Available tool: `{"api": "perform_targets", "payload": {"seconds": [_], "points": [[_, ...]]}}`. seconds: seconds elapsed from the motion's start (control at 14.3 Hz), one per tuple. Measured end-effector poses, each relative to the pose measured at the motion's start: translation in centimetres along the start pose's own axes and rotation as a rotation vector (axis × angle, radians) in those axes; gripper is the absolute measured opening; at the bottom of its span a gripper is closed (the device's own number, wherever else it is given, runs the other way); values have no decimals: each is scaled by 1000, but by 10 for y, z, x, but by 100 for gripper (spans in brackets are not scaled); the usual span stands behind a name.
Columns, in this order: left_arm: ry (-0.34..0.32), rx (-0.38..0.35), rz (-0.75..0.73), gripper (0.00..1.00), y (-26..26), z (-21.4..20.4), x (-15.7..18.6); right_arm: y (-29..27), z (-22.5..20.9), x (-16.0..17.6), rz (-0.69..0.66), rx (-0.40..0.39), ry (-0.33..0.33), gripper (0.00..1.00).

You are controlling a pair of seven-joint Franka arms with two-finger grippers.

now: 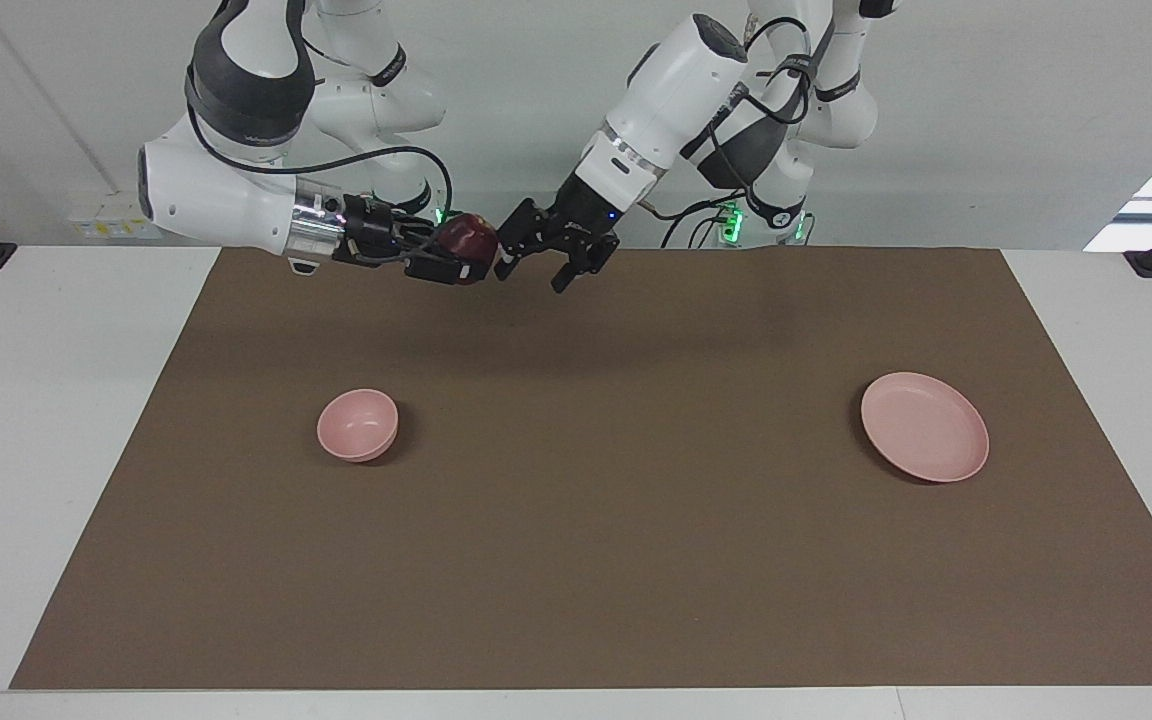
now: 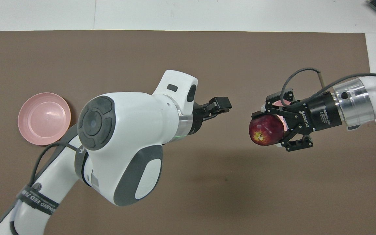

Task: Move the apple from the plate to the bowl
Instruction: 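Move the apple over the bowl with the right gripper while the left withdraws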

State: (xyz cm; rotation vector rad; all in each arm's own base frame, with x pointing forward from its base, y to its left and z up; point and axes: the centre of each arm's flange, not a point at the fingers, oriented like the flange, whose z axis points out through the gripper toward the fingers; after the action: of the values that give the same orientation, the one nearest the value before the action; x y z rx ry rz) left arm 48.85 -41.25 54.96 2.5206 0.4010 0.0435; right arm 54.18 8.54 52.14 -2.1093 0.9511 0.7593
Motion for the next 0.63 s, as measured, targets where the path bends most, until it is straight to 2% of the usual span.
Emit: {"api": "perform_targets", "payload": {"seconds": [0.28, 0.63], "points": [[-27, 93, 62, 100, -55, -8, 42, 15, 0, 14, -217, -191, 152, 79], [-59, 162, 130, 100, -140, -48, 112, 8, -8, 38, -561, -451, 443, 79]]}}
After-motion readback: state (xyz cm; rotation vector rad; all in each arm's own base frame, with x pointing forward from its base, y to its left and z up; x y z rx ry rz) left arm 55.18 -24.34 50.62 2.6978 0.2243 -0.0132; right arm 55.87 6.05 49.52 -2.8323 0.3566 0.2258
